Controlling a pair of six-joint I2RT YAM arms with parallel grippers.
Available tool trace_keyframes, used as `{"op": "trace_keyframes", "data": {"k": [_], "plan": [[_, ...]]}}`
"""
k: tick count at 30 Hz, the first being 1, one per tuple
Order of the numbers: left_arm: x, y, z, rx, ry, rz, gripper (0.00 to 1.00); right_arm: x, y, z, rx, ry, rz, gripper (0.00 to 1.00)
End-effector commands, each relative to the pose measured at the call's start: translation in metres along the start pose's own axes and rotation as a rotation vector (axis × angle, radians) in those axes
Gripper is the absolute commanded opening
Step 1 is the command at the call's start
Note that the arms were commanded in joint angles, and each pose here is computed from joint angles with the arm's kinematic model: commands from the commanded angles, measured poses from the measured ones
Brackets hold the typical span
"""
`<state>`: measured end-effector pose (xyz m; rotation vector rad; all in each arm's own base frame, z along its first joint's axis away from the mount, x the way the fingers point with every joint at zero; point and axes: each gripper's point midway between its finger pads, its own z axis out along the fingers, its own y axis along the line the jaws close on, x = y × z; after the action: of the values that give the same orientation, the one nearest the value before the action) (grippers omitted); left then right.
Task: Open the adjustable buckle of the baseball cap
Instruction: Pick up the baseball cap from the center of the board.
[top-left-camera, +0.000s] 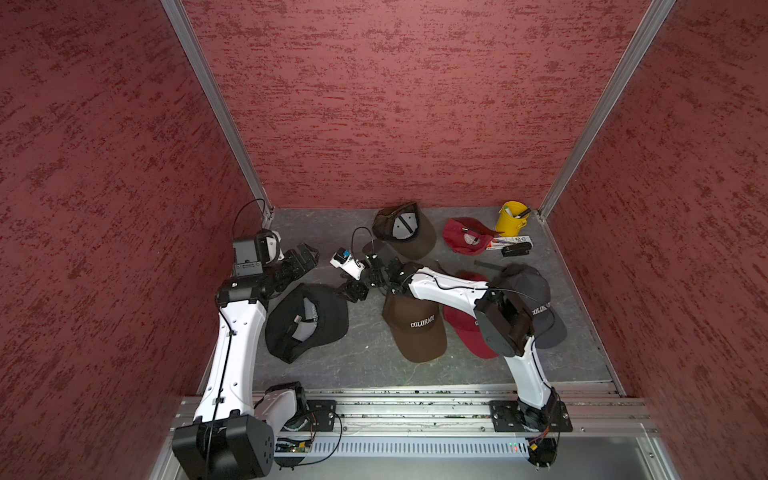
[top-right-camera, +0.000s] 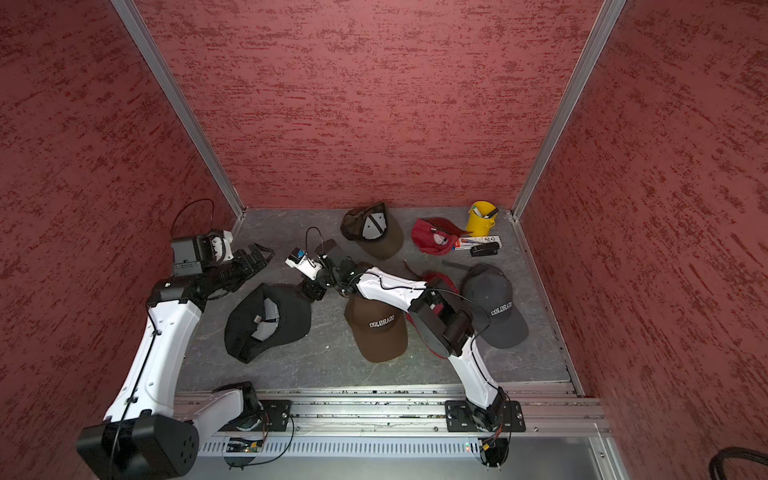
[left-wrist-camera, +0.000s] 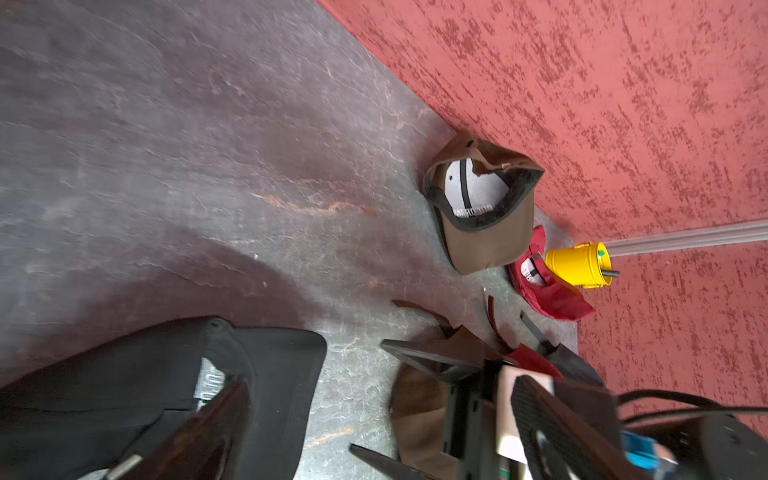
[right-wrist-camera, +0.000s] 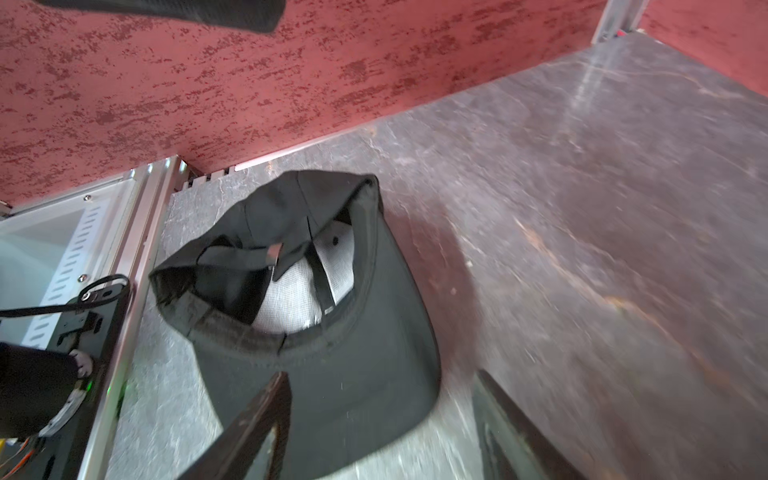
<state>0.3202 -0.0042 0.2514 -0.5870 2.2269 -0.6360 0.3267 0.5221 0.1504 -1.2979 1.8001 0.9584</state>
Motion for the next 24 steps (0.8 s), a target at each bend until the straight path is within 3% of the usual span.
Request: {"op": "trace_keyframes", "data": {"k": [1,12,19,21,24], "plan": [[-0.011,-0.006,-0.015,0.032,-0.034,0.056,1.0,-0.003,0.008,0.012,-0.054,0.007,-0.039,0.69],[-0.012,-0.008,-0.021,0.054,-0.058,0.093,1.0,0.008,0.0,0.062,-0.135,0.002,-0.011,0.71],[0.003,-0.006,-0.021,0.075,-0.037,0.093,1.0,0.021,0.02,0.074,-0.298,-0.004,0.022,0.7],[0.005,-0.007,-0.021,0.082,-0.035,0.098,1.0,0.024,0.024,0.075,-0.331,-0.002,0.044,0.67],[0.007,-0.008,-0.02,0.09,-0.025,0.097,1.0,0.025,0.028,0.076,-0.36,-0.001,0.071,0.52]]}}
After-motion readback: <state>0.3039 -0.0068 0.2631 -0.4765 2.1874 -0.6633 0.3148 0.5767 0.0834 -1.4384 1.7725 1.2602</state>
